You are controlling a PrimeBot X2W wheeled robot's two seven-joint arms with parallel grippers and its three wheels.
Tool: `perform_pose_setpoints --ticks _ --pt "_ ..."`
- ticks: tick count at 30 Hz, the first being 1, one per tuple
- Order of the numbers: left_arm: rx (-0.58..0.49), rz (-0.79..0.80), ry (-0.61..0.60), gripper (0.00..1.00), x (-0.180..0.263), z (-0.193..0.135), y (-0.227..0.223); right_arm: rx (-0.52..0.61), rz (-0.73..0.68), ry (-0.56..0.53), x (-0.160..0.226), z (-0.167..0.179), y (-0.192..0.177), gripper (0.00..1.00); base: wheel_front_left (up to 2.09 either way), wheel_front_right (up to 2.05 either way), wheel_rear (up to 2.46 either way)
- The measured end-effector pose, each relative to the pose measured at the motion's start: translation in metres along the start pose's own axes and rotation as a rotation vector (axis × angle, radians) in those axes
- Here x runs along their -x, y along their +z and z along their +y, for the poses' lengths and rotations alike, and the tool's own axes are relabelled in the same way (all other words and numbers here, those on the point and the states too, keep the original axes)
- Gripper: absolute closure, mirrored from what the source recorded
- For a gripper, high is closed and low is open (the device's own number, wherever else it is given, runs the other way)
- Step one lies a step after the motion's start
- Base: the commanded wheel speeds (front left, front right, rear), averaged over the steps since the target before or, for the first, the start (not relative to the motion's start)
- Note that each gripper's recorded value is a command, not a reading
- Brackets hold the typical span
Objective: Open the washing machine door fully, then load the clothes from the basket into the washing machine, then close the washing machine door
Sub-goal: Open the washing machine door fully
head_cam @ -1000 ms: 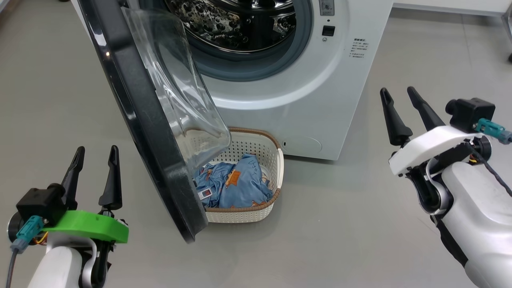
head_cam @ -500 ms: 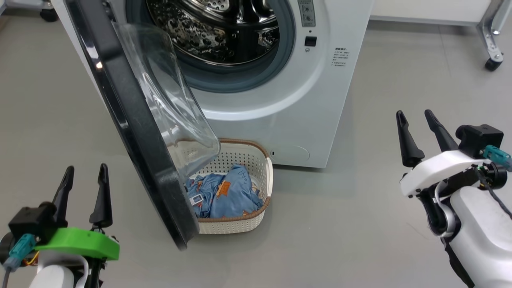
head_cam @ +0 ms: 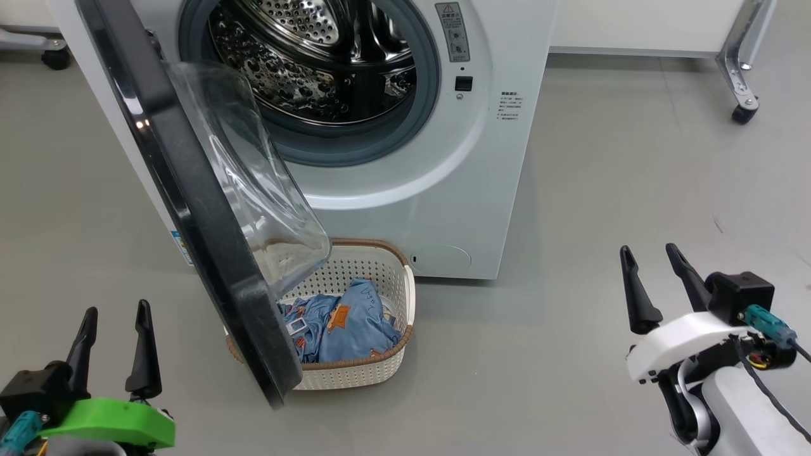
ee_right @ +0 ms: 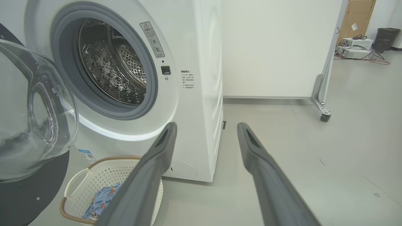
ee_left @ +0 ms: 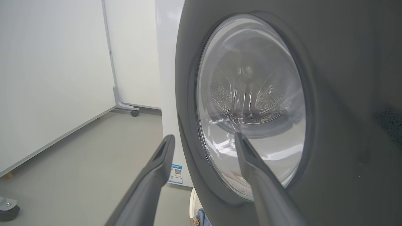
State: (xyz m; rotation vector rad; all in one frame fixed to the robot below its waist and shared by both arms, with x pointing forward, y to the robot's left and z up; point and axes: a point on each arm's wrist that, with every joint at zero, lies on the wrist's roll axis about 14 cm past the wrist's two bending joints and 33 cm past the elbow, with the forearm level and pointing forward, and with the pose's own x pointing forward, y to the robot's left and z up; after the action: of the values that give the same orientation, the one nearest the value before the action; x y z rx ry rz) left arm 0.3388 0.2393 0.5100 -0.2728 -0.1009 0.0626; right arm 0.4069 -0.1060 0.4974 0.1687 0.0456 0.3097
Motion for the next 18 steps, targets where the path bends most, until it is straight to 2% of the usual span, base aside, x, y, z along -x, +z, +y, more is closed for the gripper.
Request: perform_pose_setpoints --ticks 9,18 --pt "-0.019 0.022 -0.019 0.00 0.004 -0.007 -0.008 0.017 0.014 -0.043 0.024 -0.005 -0.013 0.00 0.00 0.00 0.00" --pt "-0.059 0.045 -0.035 0.00 0.008 -0.010 -0.014 0.060 -0.026 -0.027 0.026 0.001 -0.003 0.00 0.00 0.00 0.00"
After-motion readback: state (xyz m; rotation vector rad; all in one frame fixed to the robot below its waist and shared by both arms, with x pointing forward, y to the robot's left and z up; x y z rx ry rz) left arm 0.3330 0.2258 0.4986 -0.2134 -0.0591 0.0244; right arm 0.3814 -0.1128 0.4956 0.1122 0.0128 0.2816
